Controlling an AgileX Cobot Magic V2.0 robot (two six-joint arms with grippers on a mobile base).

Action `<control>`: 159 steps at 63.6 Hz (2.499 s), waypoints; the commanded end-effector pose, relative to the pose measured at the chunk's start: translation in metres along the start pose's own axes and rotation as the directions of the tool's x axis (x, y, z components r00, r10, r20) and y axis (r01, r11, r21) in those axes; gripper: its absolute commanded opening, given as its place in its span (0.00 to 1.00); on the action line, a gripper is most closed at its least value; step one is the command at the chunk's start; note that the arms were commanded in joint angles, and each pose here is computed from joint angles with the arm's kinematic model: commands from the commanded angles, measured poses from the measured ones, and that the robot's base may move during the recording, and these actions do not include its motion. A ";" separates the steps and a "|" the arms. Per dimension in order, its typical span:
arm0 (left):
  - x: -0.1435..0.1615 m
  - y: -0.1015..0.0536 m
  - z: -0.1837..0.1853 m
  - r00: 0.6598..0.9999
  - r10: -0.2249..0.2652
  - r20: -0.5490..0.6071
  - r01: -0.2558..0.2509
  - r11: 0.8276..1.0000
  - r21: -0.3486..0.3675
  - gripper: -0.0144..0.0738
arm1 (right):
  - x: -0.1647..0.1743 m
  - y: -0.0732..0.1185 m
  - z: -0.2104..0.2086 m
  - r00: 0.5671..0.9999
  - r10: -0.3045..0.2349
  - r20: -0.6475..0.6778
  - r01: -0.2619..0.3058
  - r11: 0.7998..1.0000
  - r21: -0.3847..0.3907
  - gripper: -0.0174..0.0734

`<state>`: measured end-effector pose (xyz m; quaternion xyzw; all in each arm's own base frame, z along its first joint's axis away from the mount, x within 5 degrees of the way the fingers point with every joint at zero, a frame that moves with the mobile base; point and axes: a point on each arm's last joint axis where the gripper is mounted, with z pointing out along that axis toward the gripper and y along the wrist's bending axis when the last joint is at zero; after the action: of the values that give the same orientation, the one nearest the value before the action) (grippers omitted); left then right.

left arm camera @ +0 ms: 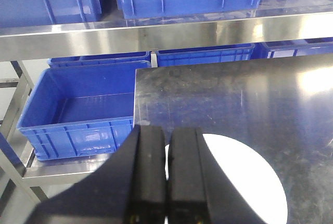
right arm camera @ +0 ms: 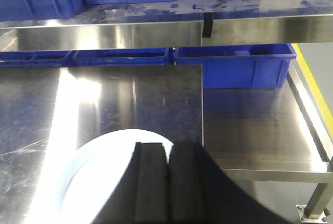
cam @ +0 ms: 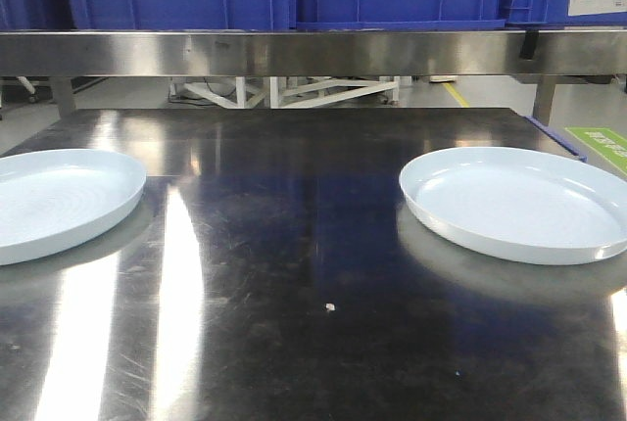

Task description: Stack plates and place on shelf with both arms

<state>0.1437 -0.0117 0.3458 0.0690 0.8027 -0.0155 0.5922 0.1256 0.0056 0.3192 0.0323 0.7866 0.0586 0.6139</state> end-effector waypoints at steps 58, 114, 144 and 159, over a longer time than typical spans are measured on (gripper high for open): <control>-0.022 0.034 0.093 0.855 -0.282 -0.434 0.291 0.955 -0.048 0.26 | -0.021 0.001 -0.003 0.992 -0.009 0.128 0.009 1.000 0.000 0.23; 0.031 0.090 0.172 0.589 -0.383 -0.712 0.489 0.870 -0.064 0.62 | -0.021 0.001 -0.003 0.992 -0.009 0.128 0.009 1.000 0.000 0.23; 0.065 0.078 0.207 0.524 -0.328 -0.786 0.465 0.883 -0.059 0.62 | -0.021 0.001 -0.003 0.992 -0.009 0.128 0.009 1.000 0.000 0.23; 0.065 0.069 0.211 0.529 -0.300 -0.794 0.452 0.892 -0.036 0.58 | -0.021 0.001 -0.003 0.992 -0.009 0.128 0.009 1.000 0.000 0.23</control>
<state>0.3306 0.0457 0.2033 -0.0604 0.9751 -0.1777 0.1180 0.1256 0.0056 0.3194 0.0323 0.7859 0.0586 0.6148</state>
